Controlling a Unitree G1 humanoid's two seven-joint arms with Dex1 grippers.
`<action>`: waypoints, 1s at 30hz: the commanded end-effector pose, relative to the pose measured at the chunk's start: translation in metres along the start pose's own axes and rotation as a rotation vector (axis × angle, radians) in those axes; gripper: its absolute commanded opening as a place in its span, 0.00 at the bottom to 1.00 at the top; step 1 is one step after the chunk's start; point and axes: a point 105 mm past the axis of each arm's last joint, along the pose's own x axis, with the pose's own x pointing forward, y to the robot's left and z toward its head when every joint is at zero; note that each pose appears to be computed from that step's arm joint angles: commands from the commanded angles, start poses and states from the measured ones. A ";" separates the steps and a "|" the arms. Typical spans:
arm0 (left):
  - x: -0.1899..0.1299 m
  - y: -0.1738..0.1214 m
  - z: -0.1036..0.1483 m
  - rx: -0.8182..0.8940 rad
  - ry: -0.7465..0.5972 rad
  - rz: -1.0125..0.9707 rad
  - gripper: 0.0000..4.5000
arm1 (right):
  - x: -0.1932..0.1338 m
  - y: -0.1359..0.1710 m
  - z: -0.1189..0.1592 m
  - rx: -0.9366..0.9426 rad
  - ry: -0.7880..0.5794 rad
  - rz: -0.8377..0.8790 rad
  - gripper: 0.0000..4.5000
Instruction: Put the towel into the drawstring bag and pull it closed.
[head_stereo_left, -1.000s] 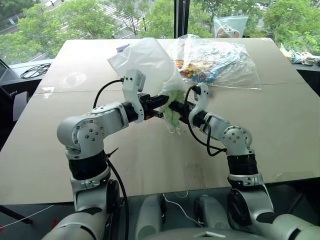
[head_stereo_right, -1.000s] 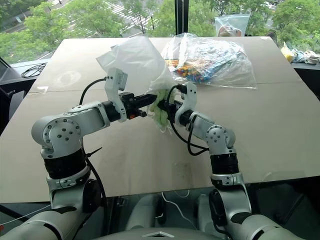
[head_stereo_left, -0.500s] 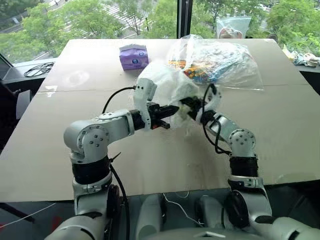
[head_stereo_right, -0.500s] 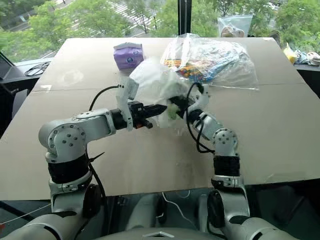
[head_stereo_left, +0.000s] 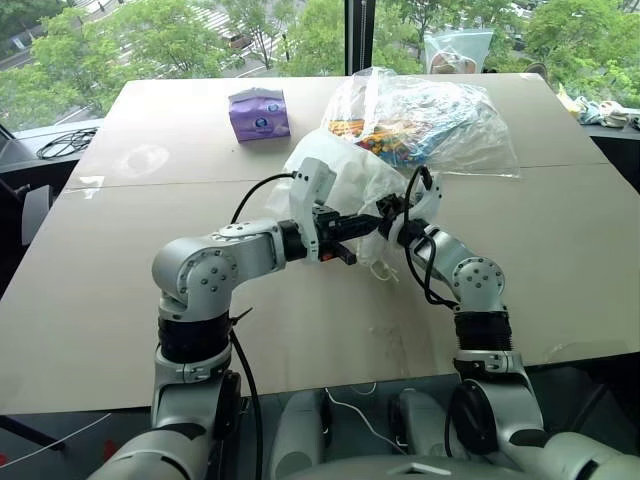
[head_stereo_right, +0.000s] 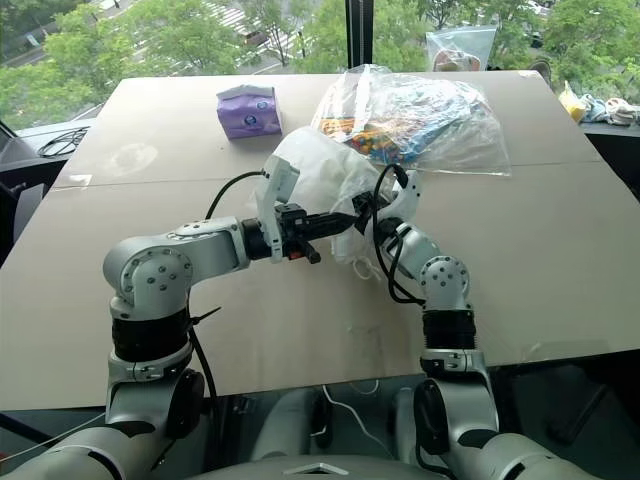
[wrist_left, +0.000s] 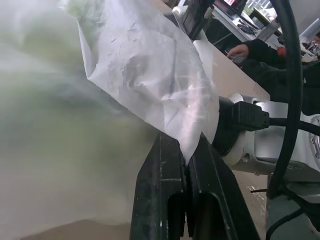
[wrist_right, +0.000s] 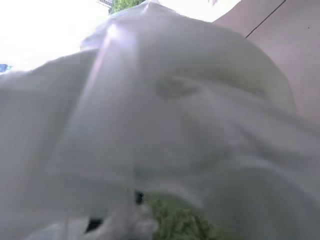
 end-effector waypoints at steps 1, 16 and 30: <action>-0.001 0.013 0.012 0.048 -0.070 0.065 0.00 | 0.004 0.055 -0.012 -0.089 0.043 0.184 0.82; -0.009 0.046 0.047 0.112 -0.240 0.231 0.00 | -0.077 0.069 -0.018 -0.541 0.262 0.452 0.99; -0.007 0.049 0.050 0.100 -0.250 0.221 0.00 | -0.062 -0.024 0.026 -1.182 0.151 0.039 0.99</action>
